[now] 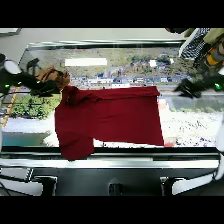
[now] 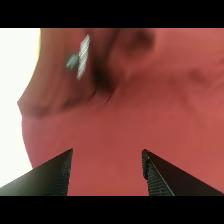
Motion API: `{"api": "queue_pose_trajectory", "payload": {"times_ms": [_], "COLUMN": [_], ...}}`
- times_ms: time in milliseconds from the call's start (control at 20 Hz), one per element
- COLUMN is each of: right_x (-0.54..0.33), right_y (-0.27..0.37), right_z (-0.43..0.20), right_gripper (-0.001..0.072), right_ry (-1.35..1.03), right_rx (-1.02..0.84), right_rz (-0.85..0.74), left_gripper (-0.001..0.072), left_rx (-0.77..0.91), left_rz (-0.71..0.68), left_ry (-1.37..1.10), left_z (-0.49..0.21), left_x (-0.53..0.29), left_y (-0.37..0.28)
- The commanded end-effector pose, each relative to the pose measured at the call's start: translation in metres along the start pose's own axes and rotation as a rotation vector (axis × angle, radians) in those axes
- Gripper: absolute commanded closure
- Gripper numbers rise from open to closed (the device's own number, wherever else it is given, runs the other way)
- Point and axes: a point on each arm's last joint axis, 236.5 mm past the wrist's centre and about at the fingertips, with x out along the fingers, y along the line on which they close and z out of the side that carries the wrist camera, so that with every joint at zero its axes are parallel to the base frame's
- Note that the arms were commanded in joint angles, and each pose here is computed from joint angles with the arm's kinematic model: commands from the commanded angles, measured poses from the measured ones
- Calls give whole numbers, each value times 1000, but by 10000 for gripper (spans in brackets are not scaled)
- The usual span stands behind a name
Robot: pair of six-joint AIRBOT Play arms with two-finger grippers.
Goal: Fold the clothes and pants, and hang the long-sleeved shirts on hangers.
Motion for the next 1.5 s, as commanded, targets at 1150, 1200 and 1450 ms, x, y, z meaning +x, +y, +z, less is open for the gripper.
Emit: {"api": "queue_pose_trajectory", "payload": {"times_ms": [1150,1200,1450], "right_x": [90,93,100], "right_y": [-41,-41,-36], "right_z": [-258,-262,-263], "right_gripper": [278,278,381], "right_ry": [203,203,180], "right_rx": [262,266,278], "right_rz": [124,128,157], "left_gripper": [165,165,165], "left_rx": [-220,-229,-302], "left_rz": [28,28,-2], "left_ry": [43,47,105], "left_z": [-108,-110,-142], "left_x": [-29,-28,-6], "left_y": [68,71,89]}}
